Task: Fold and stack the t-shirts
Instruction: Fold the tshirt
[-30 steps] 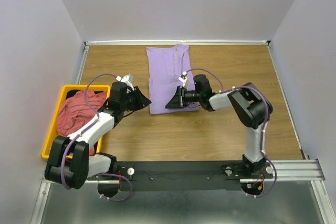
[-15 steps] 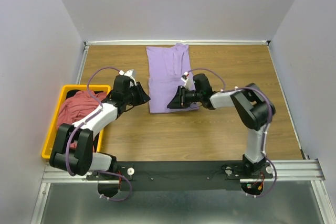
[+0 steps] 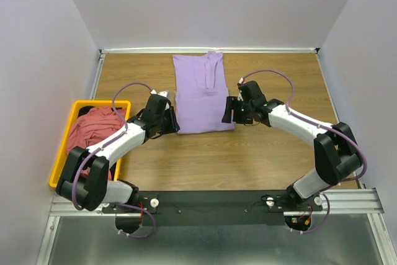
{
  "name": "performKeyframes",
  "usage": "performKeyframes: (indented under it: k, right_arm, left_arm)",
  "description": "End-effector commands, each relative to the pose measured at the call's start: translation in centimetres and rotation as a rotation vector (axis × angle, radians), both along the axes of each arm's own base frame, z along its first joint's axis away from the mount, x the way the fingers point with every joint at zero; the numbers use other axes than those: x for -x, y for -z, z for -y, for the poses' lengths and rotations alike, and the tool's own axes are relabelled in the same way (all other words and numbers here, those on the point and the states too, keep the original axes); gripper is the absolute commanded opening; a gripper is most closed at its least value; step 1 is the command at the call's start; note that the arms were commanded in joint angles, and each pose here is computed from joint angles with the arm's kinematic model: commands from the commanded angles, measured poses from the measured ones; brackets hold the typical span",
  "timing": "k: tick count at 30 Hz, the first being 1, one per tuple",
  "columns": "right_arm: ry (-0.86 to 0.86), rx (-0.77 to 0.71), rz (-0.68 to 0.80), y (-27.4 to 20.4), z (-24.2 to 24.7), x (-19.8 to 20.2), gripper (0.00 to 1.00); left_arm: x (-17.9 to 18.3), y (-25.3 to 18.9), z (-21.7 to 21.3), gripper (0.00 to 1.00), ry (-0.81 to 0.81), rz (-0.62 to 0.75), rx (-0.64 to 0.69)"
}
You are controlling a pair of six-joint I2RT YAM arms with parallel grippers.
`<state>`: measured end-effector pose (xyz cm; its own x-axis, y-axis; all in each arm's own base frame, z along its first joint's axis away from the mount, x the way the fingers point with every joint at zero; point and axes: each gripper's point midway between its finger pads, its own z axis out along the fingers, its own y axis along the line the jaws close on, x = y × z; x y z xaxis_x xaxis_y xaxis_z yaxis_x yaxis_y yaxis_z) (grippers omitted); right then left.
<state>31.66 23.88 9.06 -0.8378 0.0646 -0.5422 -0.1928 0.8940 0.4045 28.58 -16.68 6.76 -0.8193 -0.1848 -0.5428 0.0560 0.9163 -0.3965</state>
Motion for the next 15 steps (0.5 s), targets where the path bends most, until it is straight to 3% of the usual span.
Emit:
performKeyframes:
  k: [1,7,15]
  right_arm:
    - [0.123,0.263,-0.104,2.9,5.5,2.0,0.74]
    - [0.140,0.273,-0.160,4.2,5.0,1.6,0.65]
    - [0.169,0.283,-0.182,5.7,4.1,0.0,0.63]
  left_arm:
    - [-0.7,-1.2,-1.0,0.41,-0.059,0.028,-0.078]
    - [-0.5,-0.8,-1.1,0.42,-0.058,0.013,-0.099]
    - [-0.4,-0.6,-1.2,0.42,-0.050,0.010,-0.113]
